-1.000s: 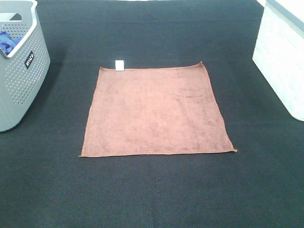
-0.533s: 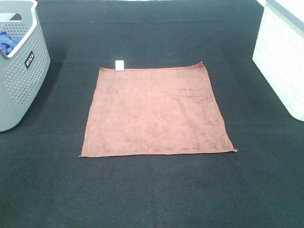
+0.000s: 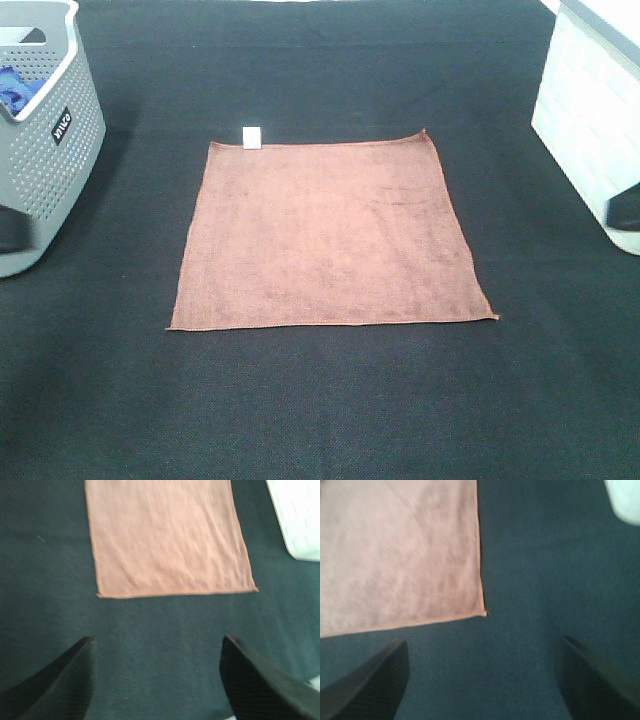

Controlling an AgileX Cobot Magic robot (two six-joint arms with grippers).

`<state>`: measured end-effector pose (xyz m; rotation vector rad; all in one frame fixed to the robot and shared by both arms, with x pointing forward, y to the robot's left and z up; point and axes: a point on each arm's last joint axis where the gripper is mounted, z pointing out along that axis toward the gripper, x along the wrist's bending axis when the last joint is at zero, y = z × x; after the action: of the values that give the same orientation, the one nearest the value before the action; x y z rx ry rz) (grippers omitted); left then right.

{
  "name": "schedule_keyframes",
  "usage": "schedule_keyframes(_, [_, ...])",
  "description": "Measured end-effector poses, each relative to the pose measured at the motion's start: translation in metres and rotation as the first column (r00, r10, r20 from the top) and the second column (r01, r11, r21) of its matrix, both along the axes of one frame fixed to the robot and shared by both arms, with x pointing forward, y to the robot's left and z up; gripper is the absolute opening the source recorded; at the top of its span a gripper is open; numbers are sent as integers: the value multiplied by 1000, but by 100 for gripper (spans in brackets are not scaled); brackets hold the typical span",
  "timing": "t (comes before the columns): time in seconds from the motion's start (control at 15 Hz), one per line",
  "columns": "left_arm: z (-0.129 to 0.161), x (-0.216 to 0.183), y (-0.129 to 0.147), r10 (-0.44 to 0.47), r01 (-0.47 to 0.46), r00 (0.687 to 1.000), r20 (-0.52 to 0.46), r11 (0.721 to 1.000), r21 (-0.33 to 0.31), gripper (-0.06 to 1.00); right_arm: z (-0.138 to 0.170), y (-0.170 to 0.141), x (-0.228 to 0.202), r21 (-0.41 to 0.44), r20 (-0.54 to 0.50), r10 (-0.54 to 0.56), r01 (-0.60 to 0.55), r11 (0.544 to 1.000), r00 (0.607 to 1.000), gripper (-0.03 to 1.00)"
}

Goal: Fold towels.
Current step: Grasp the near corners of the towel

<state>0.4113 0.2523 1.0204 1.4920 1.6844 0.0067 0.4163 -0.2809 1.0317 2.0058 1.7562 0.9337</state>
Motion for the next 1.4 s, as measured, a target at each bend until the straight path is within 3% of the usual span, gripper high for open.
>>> schedule_keyframes(0.07, [0, 0, 0, 0, 0, 1000, 0, 1000, 0, 66, 0, 0, 0, 0, 0, 0, 0, 1000, 1000, 76])
schedule_keyframes(0.4, [-63, 80, -18, -139, 110, 978, -156, 977, -182, 66, -31, 10, 81, 65, -246, 117, -104, 992, 962, 76])
schedule_keyframes(0.6, [-93, 109, -19, -143, 96, 961, -236, 975, -199, 66, -59, 16, 120, 108, -363, 199, -171, 979, 910, 76])
schedule_keyframes(0.8, [-107, 119, -22, -136, 91, 955, -265, 980, -175, 66, -76, 17, 137, 124, -411, 233, -199, 972, 881, 76])
schedule_keyframes(0.93, [-117, 127, -33, -125, 111, 958, -260, 992, -67, 66, -96, 14, 156, 144, -442, 254, -212, 967, 860, 76])
schedule_keyframes(1.13, [-122, 130, -36, -81, 89, 966, -245, 996, 23, 66, -119, 6, 173, 186, -477, 276, -211, 960, 834, 76])
schedule_keyframes(1.4, [-144, 136, -38, -88, 93, 947, -308, 996, 4, 66, -134, 11, 177, 253, -473, 308, -208, 945, 826, 76])
